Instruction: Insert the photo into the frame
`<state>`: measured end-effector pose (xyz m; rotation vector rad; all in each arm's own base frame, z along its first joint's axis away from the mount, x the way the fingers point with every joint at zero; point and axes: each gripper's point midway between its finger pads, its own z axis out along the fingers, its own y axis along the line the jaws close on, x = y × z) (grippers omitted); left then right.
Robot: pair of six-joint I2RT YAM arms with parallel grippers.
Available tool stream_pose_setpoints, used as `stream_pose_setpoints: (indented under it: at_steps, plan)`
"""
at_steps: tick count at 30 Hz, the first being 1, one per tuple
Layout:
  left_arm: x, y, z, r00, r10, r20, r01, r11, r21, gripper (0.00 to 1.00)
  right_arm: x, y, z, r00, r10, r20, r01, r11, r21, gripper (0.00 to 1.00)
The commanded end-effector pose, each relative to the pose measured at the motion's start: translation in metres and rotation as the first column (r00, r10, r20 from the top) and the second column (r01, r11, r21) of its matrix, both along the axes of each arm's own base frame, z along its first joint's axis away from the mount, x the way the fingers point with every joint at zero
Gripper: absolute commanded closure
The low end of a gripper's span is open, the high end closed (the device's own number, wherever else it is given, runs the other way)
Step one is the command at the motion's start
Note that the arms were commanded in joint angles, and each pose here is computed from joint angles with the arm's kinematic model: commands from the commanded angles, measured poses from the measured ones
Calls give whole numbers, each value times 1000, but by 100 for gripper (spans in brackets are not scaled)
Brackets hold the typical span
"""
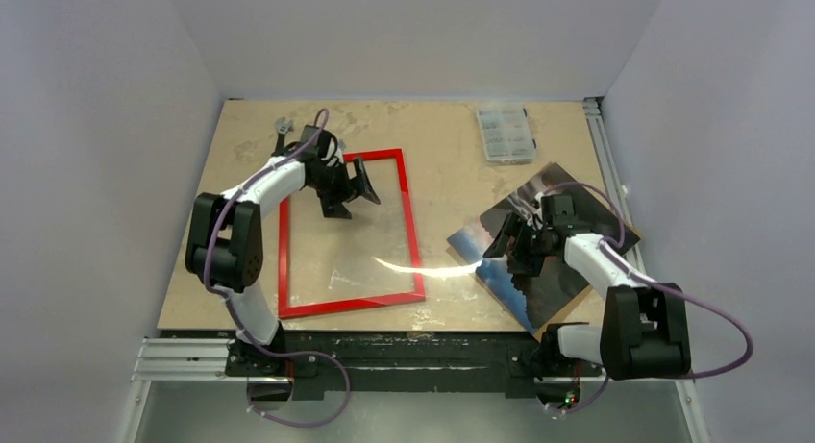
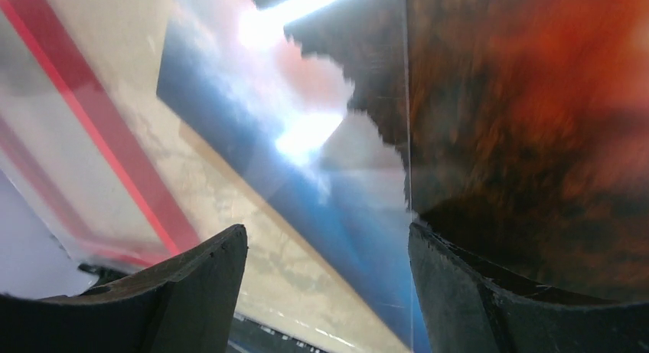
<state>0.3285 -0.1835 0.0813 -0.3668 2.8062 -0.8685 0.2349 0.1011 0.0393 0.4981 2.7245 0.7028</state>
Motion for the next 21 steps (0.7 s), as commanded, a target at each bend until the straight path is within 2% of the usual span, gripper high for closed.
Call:
stream_pose_setpoints:
  at_steps: [1,6,12,16,21]
  plan:
    - [24,-20,24,995,-92,44,91,996,20,13,-42,24,1,994,-21,-105,36,989,146,25]
    - [31,5,29,990,-121,71,96,954,285,6,-44,20,13,998,-51,-45,56,991,124,23]
    - [1,47,28,993,-80,88,33,897,442,3,-20,5,30,999,-34,42,33,999,13,23]
    - [-35,58,21,996,-54,78,15,900,435,3,6,-1,42,995,-13,95,16,999,-40,23]
    - [-82,36,23,995,-17,102,-6,973,229,5,47,1,55,988,17,150,-9,998,-55,23]
